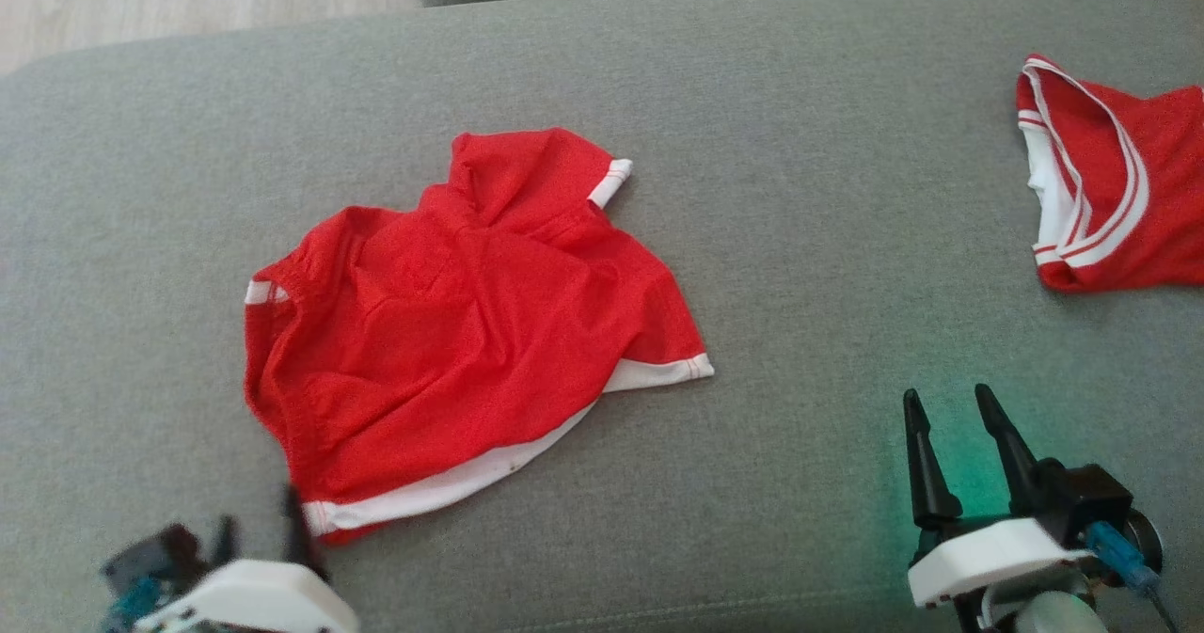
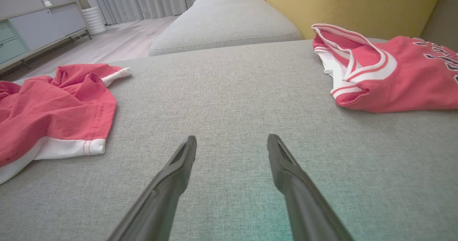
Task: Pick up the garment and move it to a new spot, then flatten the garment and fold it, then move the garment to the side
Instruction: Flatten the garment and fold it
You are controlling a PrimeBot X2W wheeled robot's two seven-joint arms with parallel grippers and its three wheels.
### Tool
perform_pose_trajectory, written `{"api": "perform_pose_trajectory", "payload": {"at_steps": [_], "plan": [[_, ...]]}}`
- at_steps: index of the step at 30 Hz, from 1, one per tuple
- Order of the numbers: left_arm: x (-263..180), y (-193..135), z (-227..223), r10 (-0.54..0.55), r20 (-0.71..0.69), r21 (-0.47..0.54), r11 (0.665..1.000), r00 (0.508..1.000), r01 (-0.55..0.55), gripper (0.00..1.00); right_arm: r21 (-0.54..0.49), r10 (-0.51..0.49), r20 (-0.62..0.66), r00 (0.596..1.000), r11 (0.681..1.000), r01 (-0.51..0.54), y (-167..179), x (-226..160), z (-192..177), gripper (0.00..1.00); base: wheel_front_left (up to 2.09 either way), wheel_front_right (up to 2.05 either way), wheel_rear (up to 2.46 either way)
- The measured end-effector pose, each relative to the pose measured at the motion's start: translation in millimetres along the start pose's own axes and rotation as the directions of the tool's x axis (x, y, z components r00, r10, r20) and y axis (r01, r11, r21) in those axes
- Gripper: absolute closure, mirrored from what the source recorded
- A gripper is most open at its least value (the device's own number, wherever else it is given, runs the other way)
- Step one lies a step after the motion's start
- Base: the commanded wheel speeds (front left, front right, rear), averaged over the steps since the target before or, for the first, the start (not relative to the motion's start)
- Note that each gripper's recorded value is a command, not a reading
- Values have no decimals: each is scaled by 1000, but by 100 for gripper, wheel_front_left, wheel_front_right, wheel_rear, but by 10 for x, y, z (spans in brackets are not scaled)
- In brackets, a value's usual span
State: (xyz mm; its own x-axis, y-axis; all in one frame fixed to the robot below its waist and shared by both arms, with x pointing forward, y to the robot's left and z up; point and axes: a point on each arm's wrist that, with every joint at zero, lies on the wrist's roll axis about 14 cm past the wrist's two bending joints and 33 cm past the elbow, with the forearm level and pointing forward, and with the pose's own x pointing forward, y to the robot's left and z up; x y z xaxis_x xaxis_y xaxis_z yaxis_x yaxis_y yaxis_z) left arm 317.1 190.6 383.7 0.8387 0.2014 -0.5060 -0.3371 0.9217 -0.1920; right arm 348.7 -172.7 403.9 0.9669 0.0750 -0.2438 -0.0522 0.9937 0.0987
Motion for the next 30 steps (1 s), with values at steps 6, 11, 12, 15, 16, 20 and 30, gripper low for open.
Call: {"api": "perform_pose_trajectory", "payload": {"at_steps": [6, 11, 12, 15, 16, 20, 30], "plan": [[17, 14, 545, 7, 211, 108, 994, 977, -30, 0, 3, -20, 2, 1000, 1000, 20, -60, -42, 2, 0, 0, 0, 0], [-61, -648, 858, -216, 318, 200, 967, 923, 158, 0, 4, -40, 9, 999, 999, 40, -116, -89, 20, 0, 0, 0, 0], [-90, -838, 883, -279, 327, 230, 950, 903, 211, 0, 5, -45, 11, 999, 999, 45, -130, -100, 25, 0, 0, 0, 0], [-217, -1416, 814, -481, 300, 328, 863, 824, 384, 0, 6, -56, 15, 998, 998, 56, -160, -133, 33, 0, 0, 0, 0], [-266, -1597, 747, -539, 274, 356, 826, 797, 436, 0, 6, -57, 17, 998, 998, 57, -161, -142, 36, 0, 0, 0, 0], [-502, -2293, 345, -743, 109, 455, 628, 661, 631, 0, 7, -68, 17, 998, 998, 68, -188, -170, 37, 0, 0, 0, 0], [-318, -2696, -482, -755, -282, 663, 293, 592, 689, 0, 24, -120, 41, 992, 993, 119, -338, -209, 115, 0, 0, 0, 0]]}}
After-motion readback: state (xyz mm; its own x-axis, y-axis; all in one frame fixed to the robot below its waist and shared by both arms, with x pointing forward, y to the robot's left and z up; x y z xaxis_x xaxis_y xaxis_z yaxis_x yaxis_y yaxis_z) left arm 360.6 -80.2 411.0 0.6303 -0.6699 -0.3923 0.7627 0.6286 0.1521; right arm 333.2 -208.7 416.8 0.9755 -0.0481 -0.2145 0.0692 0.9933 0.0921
